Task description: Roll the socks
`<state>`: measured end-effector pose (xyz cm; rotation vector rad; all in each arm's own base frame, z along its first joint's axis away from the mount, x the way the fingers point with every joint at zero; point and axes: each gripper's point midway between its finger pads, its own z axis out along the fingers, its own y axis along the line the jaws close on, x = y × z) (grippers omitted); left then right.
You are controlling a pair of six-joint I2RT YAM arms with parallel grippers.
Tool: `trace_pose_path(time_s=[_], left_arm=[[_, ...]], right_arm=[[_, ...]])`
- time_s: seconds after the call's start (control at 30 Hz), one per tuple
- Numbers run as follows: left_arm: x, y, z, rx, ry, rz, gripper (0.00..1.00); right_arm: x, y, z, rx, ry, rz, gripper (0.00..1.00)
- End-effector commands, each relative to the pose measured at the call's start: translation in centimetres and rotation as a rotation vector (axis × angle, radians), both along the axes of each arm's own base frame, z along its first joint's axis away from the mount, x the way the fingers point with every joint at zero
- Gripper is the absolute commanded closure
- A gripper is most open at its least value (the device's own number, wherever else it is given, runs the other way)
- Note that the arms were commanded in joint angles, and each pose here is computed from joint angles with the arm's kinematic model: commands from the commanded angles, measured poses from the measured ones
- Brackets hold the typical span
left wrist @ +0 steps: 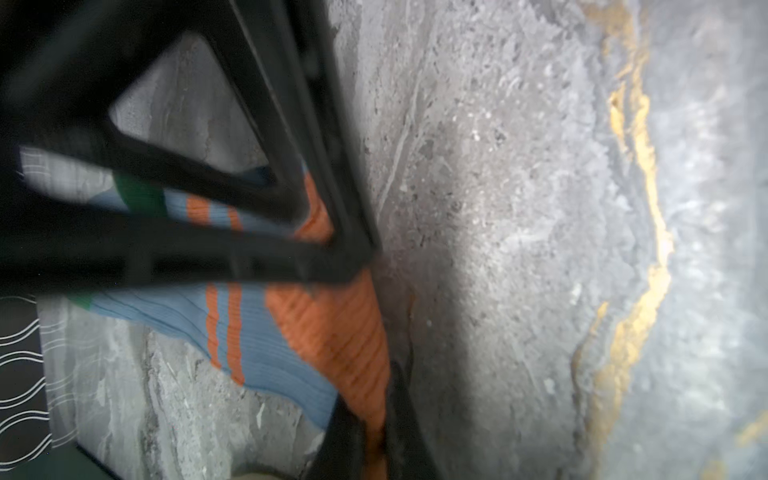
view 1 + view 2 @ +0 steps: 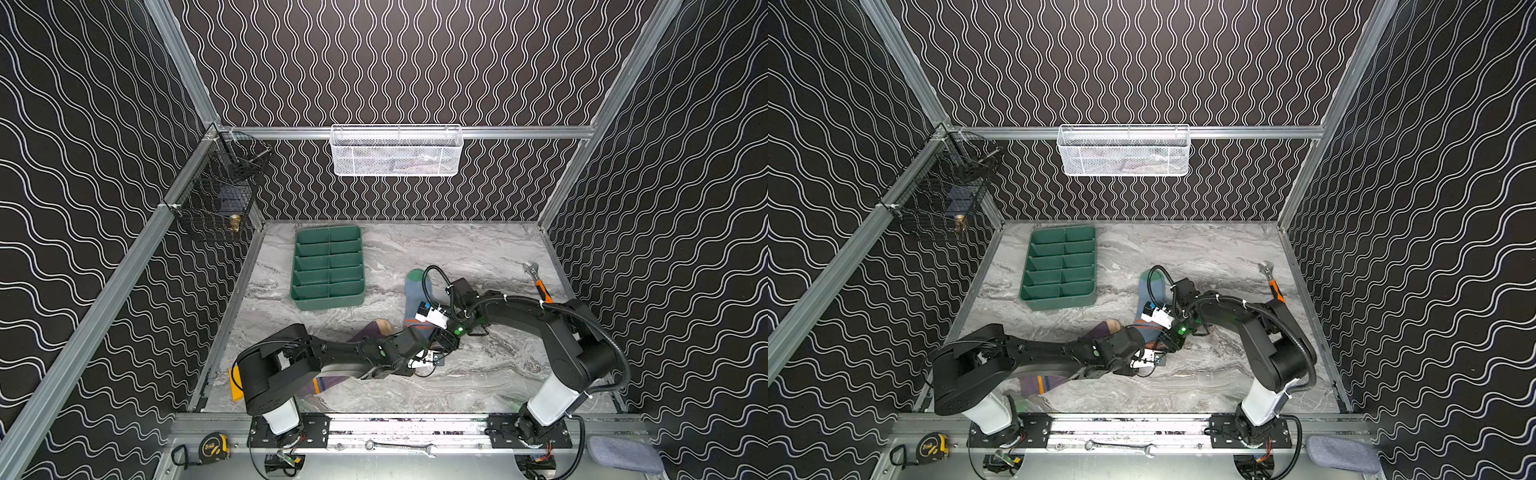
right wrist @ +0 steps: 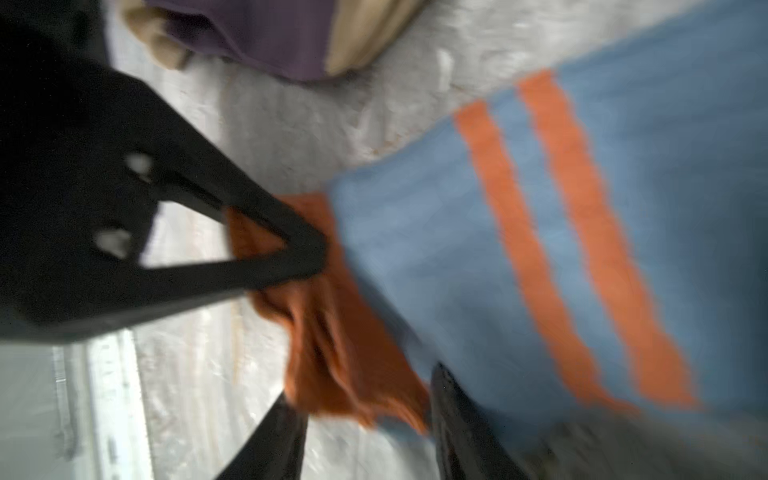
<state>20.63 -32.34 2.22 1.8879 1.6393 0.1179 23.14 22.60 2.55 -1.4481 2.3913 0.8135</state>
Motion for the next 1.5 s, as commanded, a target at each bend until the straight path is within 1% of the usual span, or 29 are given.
trace_pose_path(time_s=[0.0,0.1,0.17,0.2,0.23,0.3,0.4,0.5,0.53,0.57,0.63,0.73,0.8,0.9,1.0,1.13,1.23,1.3,1.47], left_arm=[[-0.9,1.0,-0.5,0.036,0.077,0.017,1.0],[-1.6,0.9,-0.5,0.046,0.157,0.014,1.0],[-2.1,0.8,-0.6,0.053,0.24,0.016,1.0],[-2.4,0.9,-0.7,0.059,0.287,0.022,1.0],[-2.6,0.9,-0.8,0.068,0.334,0.027,1.0],[-2.8,0.9,-0.8,0.094,0.406,0.043,1.0],[-2.9,0.8,-0.9,0.128,0.515,0.08,1.0],[-3.2,0.6,-1.2,0.15,0.613,0.106,1.0],[-3.2,0.4,-1.2,0.153,0.64,0.117,1.0],[-3.2,0.3,-1.4,0.157,0.665,0.124,1.0],[-3.0,0.1,-1.6,0.161,0.711,0.144,1.0],[-2.6,-0.1,-2.2,0.181,0.757,0.175,1.0],[-2.3,-0.3,-2.5,0.187,0.771,0.189,1.0],[-1.8,-0.3,-3.1,0.189,0.825,0.22,1.0],[-1.3,-0.1,-3.8,0.2,0.883,0.26,1.0],[-0.5,0.2,-4.7,0.217,0.947,0.314,1.0],[0.0,0.3,-5.3,0.213,0.987,0.341,1.0],[0.2,0.4,-5.9,0.219,1.014,0.362,1.0],[0.4,0.5,-6.8,0.242,1.059,0.379,1.0]], right_arm=[[2.9,-2.9,0.5,-0.109,-0.16,-0.079,0.5],[7.3,-5.3,3.8,-0.088,-0.352,-0.239,0.49],[10.0,-6.9,6.7,-0.054,-0.475,-0.372,0.45],[11.3,-7.9,8.5,-0.026,-0.528,-0.446,0.43],[11.9,-8.5,9.7,-0.01,-0.563,-0.491,0.43],[12.8,-9.6,12.0,0.001,-0.646,-0.566,0.43],[13.2,-11.0,14.8,0.0,-0.757,-0.645,0.44],[12.5,-12.6,17.9,0.01,-0.886,-0.712,0.45],[11.9,-12.8,19.1,0.023,-0.938,-0.71,0.45],[11.0,-12.9,20.2,0.041,-0.992,-0.696,0.45],[9.2,-12.3,21.5,0.062,-1.059,-0.638,0.45],[5.8,-10.0,20.7,0.007,-1.114,-0.449,0.46],[3.0,-7.9,18.6,-0.066,-1.136,-0.269,0.46],[0.0,-6.4,15.1,-0.204,-1.156,-0.058,0.46],[-1.8,-5.6,12.0,-0.339,-1.203,0.102,0.47],[-3.8,-3.9,8.9,-0.417,-1.281,0.276,0.47],[-4.6,-2.7,7.3,-0.436,-1.322,0.367,0.47],[-4.9,-2.2,6.0,-0.449,-1.311,0.411,0.47],[-4.5,-1.0,3.2,-0.453,-1.296,0.468,0.46]])
